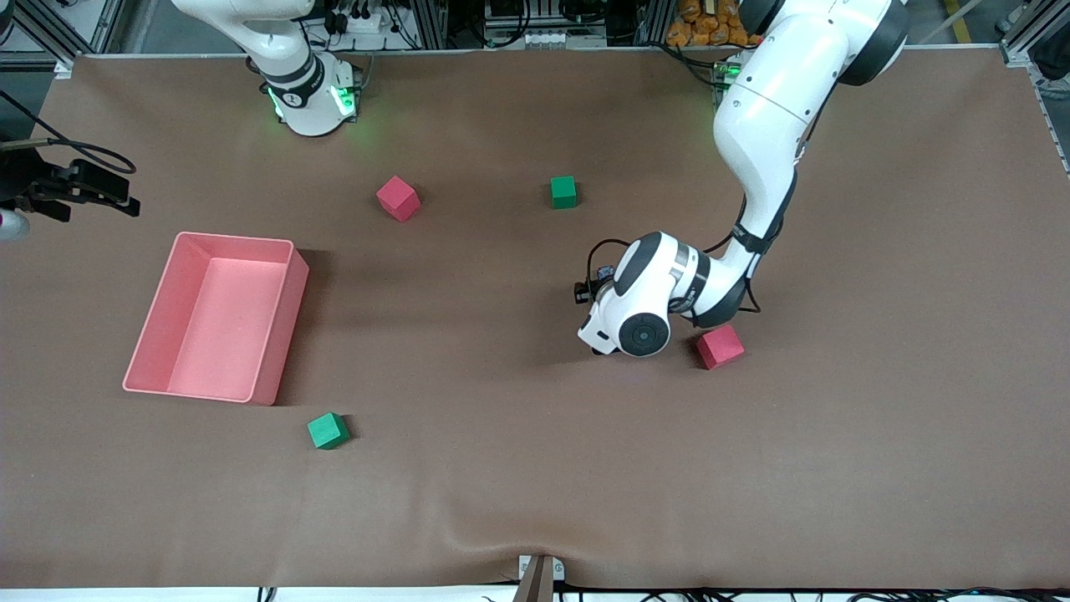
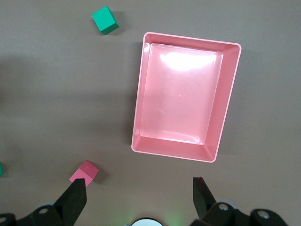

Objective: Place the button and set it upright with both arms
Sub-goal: 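Close the left gripper on the button body and lift it, then move the button toward mid-table with the left gripper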

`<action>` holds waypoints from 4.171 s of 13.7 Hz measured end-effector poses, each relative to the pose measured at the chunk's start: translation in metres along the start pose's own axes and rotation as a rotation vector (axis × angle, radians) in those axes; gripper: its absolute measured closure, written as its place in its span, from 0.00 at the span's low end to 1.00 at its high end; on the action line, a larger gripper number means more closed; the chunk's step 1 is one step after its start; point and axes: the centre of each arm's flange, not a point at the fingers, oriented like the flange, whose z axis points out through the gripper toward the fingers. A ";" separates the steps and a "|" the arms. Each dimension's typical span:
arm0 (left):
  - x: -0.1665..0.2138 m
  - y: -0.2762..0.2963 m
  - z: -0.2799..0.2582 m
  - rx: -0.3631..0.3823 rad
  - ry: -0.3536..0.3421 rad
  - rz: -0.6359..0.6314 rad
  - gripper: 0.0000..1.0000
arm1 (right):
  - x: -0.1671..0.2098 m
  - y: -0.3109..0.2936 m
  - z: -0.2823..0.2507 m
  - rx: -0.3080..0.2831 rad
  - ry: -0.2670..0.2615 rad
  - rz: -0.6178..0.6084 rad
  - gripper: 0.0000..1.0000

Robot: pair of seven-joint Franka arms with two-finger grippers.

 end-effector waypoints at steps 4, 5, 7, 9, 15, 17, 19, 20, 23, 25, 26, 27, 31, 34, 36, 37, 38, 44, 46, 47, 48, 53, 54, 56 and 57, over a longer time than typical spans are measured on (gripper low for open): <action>0.006 -0.009 -0.005 -0.006 -0.006 -0.014 0.32 | 0.000 -0.001 -0.001 -0.004 0.001 -0.003 0.00; 0.006 -0.008 -0.004 -0.005 -0.006 -0.013 0.33 | 0.000 -0.001 -0.001 -0.007 0.001 -0.003 0.00; 0.005 -0.007 -0.004 -0.017 -0.015 -0.016 0.35 | 0.000 -0.001 -0.001 -0.011 0.000 -0.002 0.00; 0.004 -0.005 -0.004 -0.031 -0.026 -0.019 0.36 | 0.000 0.000 -0.001 -0.012 0.000 -0.002 0.00; 0.003 -0.005 -0.003 -0.032 -0.031 -0.019 0.38 | 0.000 0.002 -0.002 -0.013 0.004 0.001 0.00; 0.003 -0.005 -0.001 -0.030 -0.034 -0.020 0.39 | -0.001 0.003 -0.004 -0.013 0.000 0.004 0.00; 0.003 -0.006 0.001 -0.028 -0.037 -0.022 0.39 | -0.002 0.003 -0.006 -0.013 -0.002 0.004 0.00; 0.004 -0.006 0.001 -0.027 -0.037 -0.022 0.39 | -0.003 0.003 -0.007 -0.013 0.001 0.004 0.00; 0.004 -0.006 0.002 -0.026 -0.039 -0.023 0.39 | -0.003 0.003 -0.010 -0.013 0.003 0.005 0.00; 0.004 -0.007 0.004 -0.022 -0.043 -0.035 0.39 | -0.003 0.003 -0.010 -0.013 0.002 0.006 0.00; 0.003 -0.007 0.005 -0.020 -0.045 -0.040 0.39 | -0.003 0.004 -0.010 -0.013 0.001 0.007 0.00; 0.003 -0.007 0.006 -0.019 -0.046 -0.041 0.39 | -0.004 0.004 -0.009 -0.012 -0.003 0.008 0.00; 0.003 -0.007 0.007 -0.019 -0.047 -0.042 0.44 | -0.004 0.005 -0.008 -0.012 -0.007 0.010 0.00; 0.003 -0.007 0.008 -0.016 -0.049 -0.043 0.44 | -0.004 0.010 -0.007 -0.013 -0.015 0.019 0.00; 0.004 -0.008 0.012 -0.014 -0.053 -0.044 0.44 | -0.005 0.016 -0.007 -0.019 -0.014 0.047 0.00; 0.005 -0.008 0.014 -0.012 -0.056 -0.045 0.45 | -0.005 0.018 -0.008 -0.019 -0.012 0.059 0.00; 0.006 -0.008 0.016 -0.010 -0.058 -0.046 0.46 | -0.005 0.020 -0.009 -0.019 -0.011 0.073 0.00; 0.007 -0.006 0.010 -0.020 -0.049 -0.045 0.59 | -0.008 0.034 -0.017 -0.026 0.007 0.139 0.00; 0.005 -0.003 -0.004 -0.036 -0.029 -0.037 0.59 | -0.009 0.041 -0.018 -0.025 0.008 0.152 0.00; 0.002 -0.001 -0.015 -0.047 -0.014 -0.038 0.59 | -0.009 0.041 -0.019 -0.025 0.010 0.153 0.00; -0.002 0.000 -0.028 -0.060 0.003 -0.049 0.59 | -0.009 0.040 -0.019 -0.025 0.011 0.151 0.00; -0.005 0.001 -0.115 -0.174 0.156 -0.103 0.59 | -0.009 0.037 -0.020 -0.026 0.012 0.146 0.00; -0.002 0.000 -0.132 -0.212 0.208 -0.107 0.59 | -0.009 0.036 -0.020 -0.026 0.012 0.142 0.00; -0.001 -0.001 -0.158 -0.276 0.297 -0.109 0.59 | -0.008 0.034 -0.020 -0.027 0.012 0.140 0.00; 0.000 -0.002 -0.167 -0.292 0.337 -0.109 0.59 | -0.008 0.034 -0.020 -0.027 0.013 0.140 0.00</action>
